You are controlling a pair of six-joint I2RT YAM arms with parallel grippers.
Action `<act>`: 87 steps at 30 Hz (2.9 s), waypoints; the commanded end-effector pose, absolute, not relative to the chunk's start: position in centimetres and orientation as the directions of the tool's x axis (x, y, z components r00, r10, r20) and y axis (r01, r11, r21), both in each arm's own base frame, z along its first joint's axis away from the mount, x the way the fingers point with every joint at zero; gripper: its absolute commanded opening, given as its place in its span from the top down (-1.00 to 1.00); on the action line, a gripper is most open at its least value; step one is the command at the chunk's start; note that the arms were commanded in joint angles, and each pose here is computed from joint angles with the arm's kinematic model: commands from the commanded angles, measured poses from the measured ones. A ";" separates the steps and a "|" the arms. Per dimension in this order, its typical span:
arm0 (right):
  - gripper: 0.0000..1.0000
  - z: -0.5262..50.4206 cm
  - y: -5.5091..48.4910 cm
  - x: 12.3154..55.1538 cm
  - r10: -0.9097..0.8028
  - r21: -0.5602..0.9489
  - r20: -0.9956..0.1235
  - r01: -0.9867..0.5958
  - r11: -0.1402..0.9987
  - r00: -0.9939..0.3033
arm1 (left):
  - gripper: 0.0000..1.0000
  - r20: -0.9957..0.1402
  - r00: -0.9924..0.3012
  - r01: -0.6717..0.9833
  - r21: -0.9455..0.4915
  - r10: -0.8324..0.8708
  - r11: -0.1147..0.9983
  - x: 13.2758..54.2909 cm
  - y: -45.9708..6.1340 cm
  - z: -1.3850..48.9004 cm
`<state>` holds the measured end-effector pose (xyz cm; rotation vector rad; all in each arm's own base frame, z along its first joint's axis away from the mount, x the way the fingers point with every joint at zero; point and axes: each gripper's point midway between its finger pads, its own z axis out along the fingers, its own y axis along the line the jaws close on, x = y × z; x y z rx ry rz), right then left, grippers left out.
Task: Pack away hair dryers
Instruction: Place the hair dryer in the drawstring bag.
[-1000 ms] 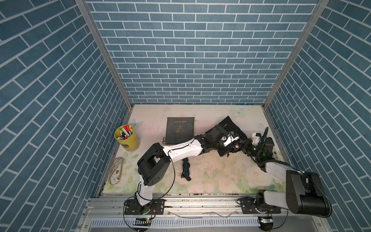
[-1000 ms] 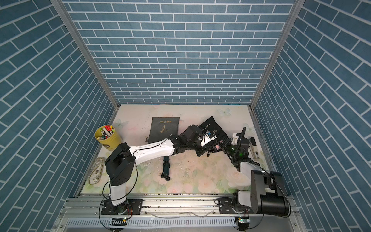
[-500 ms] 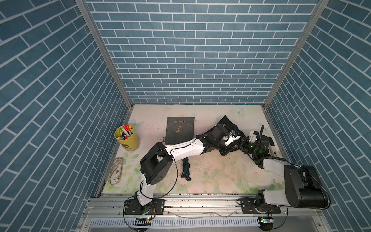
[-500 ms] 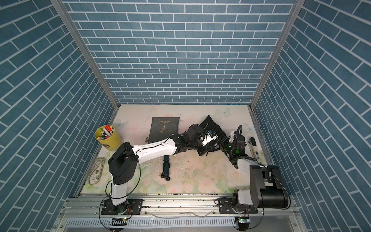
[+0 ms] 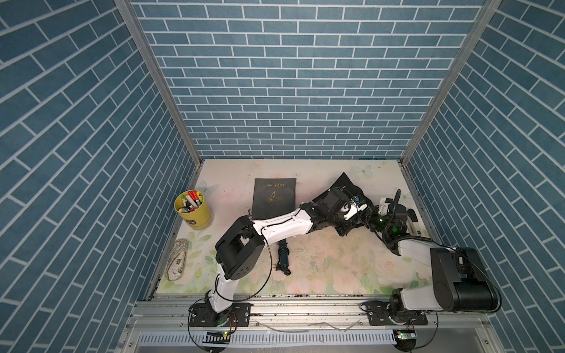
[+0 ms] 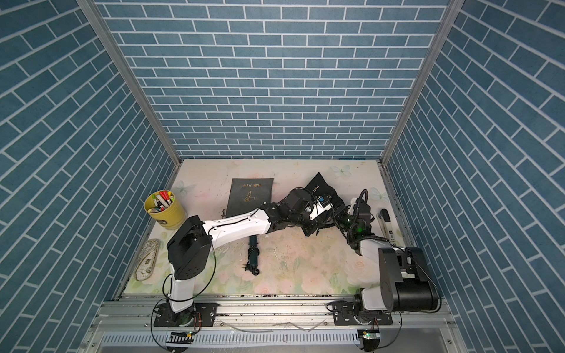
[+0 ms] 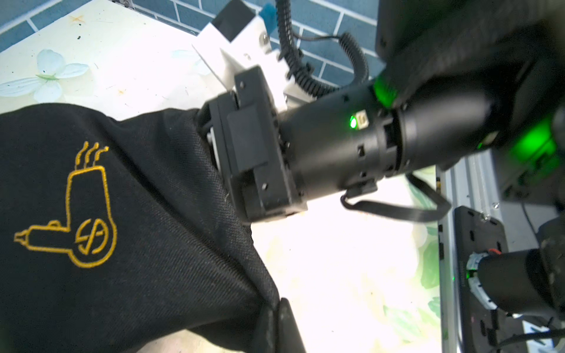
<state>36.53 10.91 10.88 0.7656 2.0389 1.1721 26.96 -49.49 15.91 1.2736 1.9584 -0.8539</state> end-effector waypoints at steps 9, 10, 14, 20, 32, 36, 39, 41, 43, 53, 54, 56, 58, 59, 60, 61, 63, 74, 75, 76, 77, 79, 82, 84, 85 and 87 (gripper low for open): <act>1.00 14.4 10.8 39.2 0.821 0.921 -0.315 0.053 0.385 -0.476 | 1.00 -0.804 -0.382 0.914 -0.255 0.456 0.315 26.0 -51.3 16.9; 1.00 14.3 11.1 39.1 0.817 0.921 -0.314 0.053 0.386 -0.484 | 0.99 -0.805 -0.387 0.909 -0.254 0.449 0.329 26.3 -51.3 16.9; 1.00 13.4 11.6 38.8 0.799 0.915 -0.310 0.068 0.399 -0.515 | 0.93 -0.815 -0.387 0.901 -0.233 0.432 0.367 27.0 -51.2 17.3; 1.00 11.2 12.1 38.1 0.772 0.900 -0.298 0.105 0.424 -0.562 | 0.94 -0.818 -0.393 0.887 -0.216 0.420 0.408 28.0 -50.6 17.4; 1.00 9.3 13.4 37.9 0.738 0.895 -0.258 0.132 0.425 -0.623 | 1.00 -0.800 -0.445 0.849 -0.233 0.403 0.474 29.5 -49.5 16.2; 1.00 8.9 13.5 37.9 0.734 0.893 -0.247 0.146 0.426 -0.632 | 1.00 -0.793 -0.454 0.847 -0.243 0.407 0.472 29.5 -49.4 15.7; 0.95 8.5 13.5 37.7 0.733 0.889 -0.237 0.162 0.428 -0.638 | 1.00 -0.791 -0.451 0.850 -0.241 0.413 0.468 29.6 -49.3 15.5; 0.87 8.3 13.6 37.6 0.731 0.888 -0.231 0.168 0.428 -0.642 | 1.00 -0.790 -0.459 0.846 -0.250 0.406 0.471 29.7 -49.1 15.3; 0.81 8.2 13.6 37.5 0.729 0.888 -0.225 0.171 0.426 -0.646 | 1.00 -0.786 -0.472 0.840 -0.262 0.400 0.476 29.9 -48.9 15.2; 0.38 8.3 13.7 36.7 0.719 0.880 -0.201 0.200 0.432 -0.665 | 1.00 -0.765 -0.503 0.809 -0.253 0.402 0.530 31.2 -47.5 14.6; 0.35 8.3 13.7 36.6 0.717 0.879 -0.198 0.203 0.431 -0.668 | 1.00 -0.766 -0.503 0.807 -0.252 0.400 0.534 31.3 -47.4 14.7; 0.30 8.2 13.7 36.4 0.716 0.875 -0.190 0.215 0.434 -0.671 | 1.00 -0.764 -0.506 0.804 -0.250 0.401 0.539 31.5 -47.2 14.7; 0.24 8.2 13.6 36.3 0.718 0.872 -0.186 0.224 0.436 -0.671 | 1.00 -0.763 -0.508 0.801 -0.249 0.400 0.544 31.7 -47.1 14.7; 0.20 8.3 13.7 36.2 0.717 0.871 -0.182 0.227 0.435 -0.673 | 1.00 -0.760 -0.511 0.799 -0.247 0.403 0.548 31.7 -47.0 14.6; 0.17 8.3 13.7 36.0 0.715 0.870 -0.177 0.232 0.435 -0.676 | 1.00 -0.759 -0.512 0.797 -0.246 0.402 0.552 31.8 -46.9 14.6; 0.15 8.3 13.7 36.0 0.714 0.869 -0.175 0.235 0.436 -0.678 | 1.00 -0.758 -0.513 0.795 -0.244 0.403 0.555 31.9 -46.8 14.6; 0.08 8.4 13.7 35.6 0.711 0.865 -0.164 0.246 0.436 -0.683 | 1.00 -0.754 -0.517 0.789 -0.238 0.405 0.567 32.2 -46.5 14.5; -0.27 8.8 14.1 33.6 0.683 0.862 -0.131 0.257 0.436 -0.719 | 1.00 -0.755 -0.517 0.770 -0.205 0.403 0.604 33.4 -45.3 14.9; -0.28 8.9 14.0 33.4 0.682 0.863 -0.132 0.256 0.436 -0.719 | 1.00 -0.756 -0.514 0.770 -0.196 0.407 0.607 33.5 -45.2 15.0; -0.28 9.1 14.0 33.2 0.683 0.864 -0.133 0.254 0.435 -0.718 | 1.00 -0.756 -0.512 0.770 -0.191 0.409 0.609 33.6 -45.1 15.0; -0.29 9.5 13.9 33.0 0.682 0.866 -0.137 0.247 0.434 -0.719 | 1.00 -0.755 -0.511 0.768 -0.186 0.411 0.613 33.6 -45.0 15.0; -0.30 10.3 14.0 32.5 0.671 0.870 -0.144 0.231 0.436 -0.727 | 1.00 -0.754 -0.511 0.768 -0.184 0.413 0.614 33.7 -44.9 15.0; -0.31 11.8 14.1 31.4 0.657 0.873 -0.150 0.213 0.439 -0.739 | 1.00 -0.750 -0.515 0.766 -0.184 0.416 0.617 33.7 -44.7 14.7; -0.31 12.9 13.9 30.4 0.656 0.876 -0.158 0.202 0.438 -0.738 | 1.00 -0.750 -0.515 0.762 -0.178 0.415 0.623 33.8 -44.5 14.7; -0.31 13.4 13.6 30.1 0.660 0.877 -0.164 0.197 0.437 -0.733 | 1.00 -0.751 -0.514 0.761 -0.176 0.415 0.624 33.7 -44.5 14.7; -0.30 14.5 12.4 29.4 0.688 0.879 -0.179 0.200 0.433 -0.703 | 1.00 -0.755 -0.510 0.762 -0.173 0.412 0.625 33.7 -44.4 14.9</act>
